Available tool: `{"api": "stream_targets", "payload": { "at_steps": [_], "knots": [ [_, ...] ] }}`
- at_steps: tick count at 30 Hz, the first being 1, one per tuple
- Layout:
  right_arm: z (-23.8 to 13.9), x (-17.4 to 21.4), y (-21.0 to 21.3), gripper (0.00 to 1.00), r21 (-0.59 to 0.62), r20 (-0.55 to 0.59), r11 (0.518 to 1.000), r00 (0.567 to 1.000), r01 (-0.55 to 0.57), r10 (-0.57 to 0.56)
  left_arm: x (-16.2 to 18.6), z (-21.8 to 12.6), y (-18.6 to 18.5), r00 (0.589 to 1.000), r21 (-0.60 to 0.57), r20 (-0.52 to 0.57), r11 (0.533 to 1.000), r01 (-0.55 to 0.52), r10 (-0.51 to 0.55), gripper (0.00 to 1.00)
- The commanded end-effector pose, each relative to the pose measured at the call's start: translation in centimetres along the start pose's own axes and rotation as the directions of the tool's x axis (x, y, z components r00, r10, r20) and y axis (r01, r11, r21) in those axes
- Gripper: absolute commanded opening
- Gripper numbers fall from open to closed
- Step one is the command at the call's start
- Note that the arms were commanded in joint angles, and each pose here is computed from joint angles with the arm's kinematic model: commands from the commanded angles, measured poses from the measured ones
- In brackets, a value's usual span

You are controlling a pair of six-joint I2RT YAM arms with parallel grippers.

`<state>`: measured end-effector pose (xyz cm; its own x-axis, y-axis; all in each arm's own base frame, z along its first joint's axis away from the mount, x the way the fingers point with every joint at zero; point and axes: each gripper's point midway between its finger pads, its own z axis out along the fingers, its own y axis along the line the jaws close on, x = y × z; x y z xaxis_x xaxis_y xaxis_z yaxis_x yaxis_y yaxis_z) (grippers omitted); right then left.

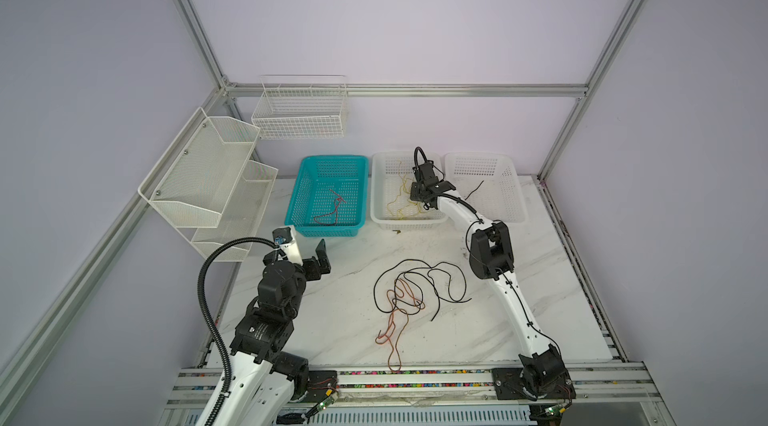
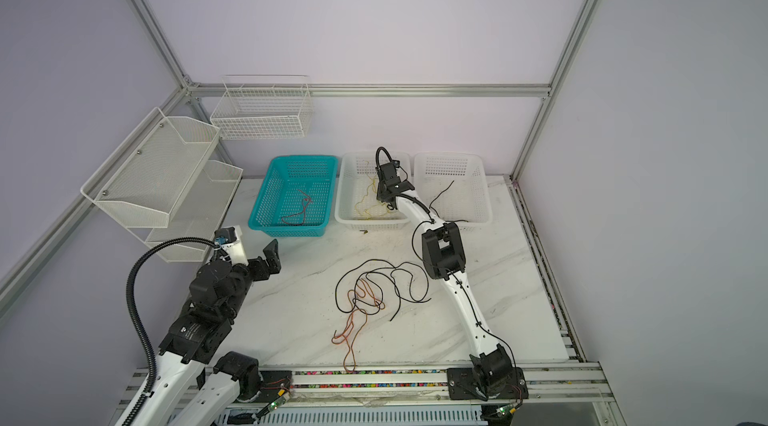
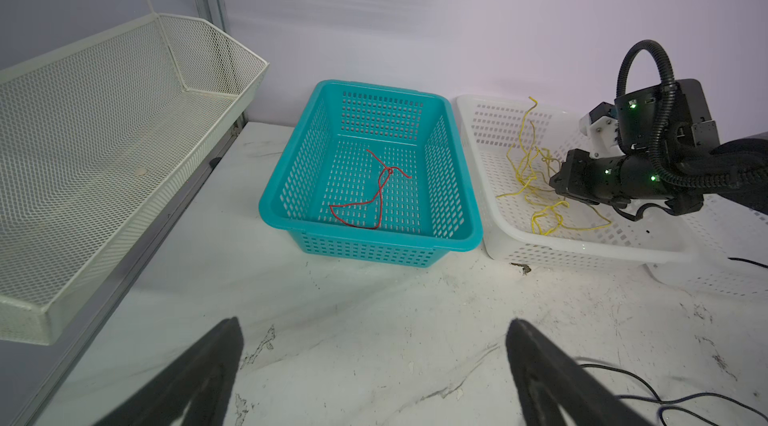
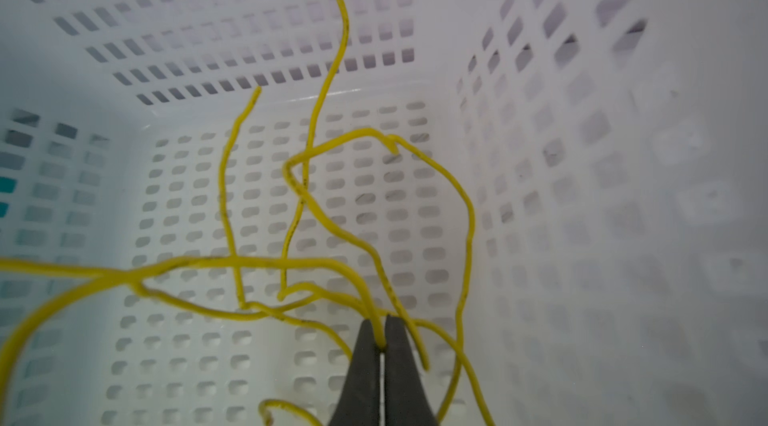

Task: Untangle the cables
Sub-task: 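Open the right gripper to release the yellow wire into the white basket, then lower the right gripper onto the black wires and grasp one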

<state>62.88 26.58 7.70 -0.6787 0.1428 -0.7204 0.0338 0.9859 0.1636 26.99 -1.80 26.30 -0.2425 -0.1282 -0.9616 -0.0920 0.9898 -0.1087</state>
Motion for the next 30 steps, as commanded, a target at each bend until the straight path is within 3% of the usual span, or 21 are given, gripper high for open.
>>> {"api": "stream_targets", "payload": {
  "at_steps": [1,10,18,24,30],
  "knots": [
    [-3.2,-3.0,0.7,0.09,-0.029,0.040,0.999,0.999,-0.013,0.015,0.6,0.4,0.1,1.000,-0.008,0.009,1.000,-0.020,0.021,1.00],
    [-6.3,-6.0,1.8,0.37,-0.082,0.089,0.996,0.995,-0.027,0.034,0.7,0.4,0.1,1.000,-0.008,0.009,1.000,-0.020,0.020,1.00],
    [-10.7,-9.1,2.6,0.55,-0.139,0.150,0.989,0.987,-0.044,0.064,0.6,0.4,0.1,1.000,-0.005,0.010,1.000,-0.020,0.020,1.00],
    [-17.0,-10.2,4.7,0.61,-0.222,0.209,0.975,0.976,-0.019,0.067,0.8,0.4,-0.6,1.000,0.036,0.002,0.999,-0.014,0.014,1.00],
    [-24.2,-7.6,5.9,0.63,-0.306,0.254,0.952,0.965,0.023,0.059,0.9,0.3,-2.0,1.000,0.115,-0.008,0.993,0.007,-0.006,1.00]
  ]
}}
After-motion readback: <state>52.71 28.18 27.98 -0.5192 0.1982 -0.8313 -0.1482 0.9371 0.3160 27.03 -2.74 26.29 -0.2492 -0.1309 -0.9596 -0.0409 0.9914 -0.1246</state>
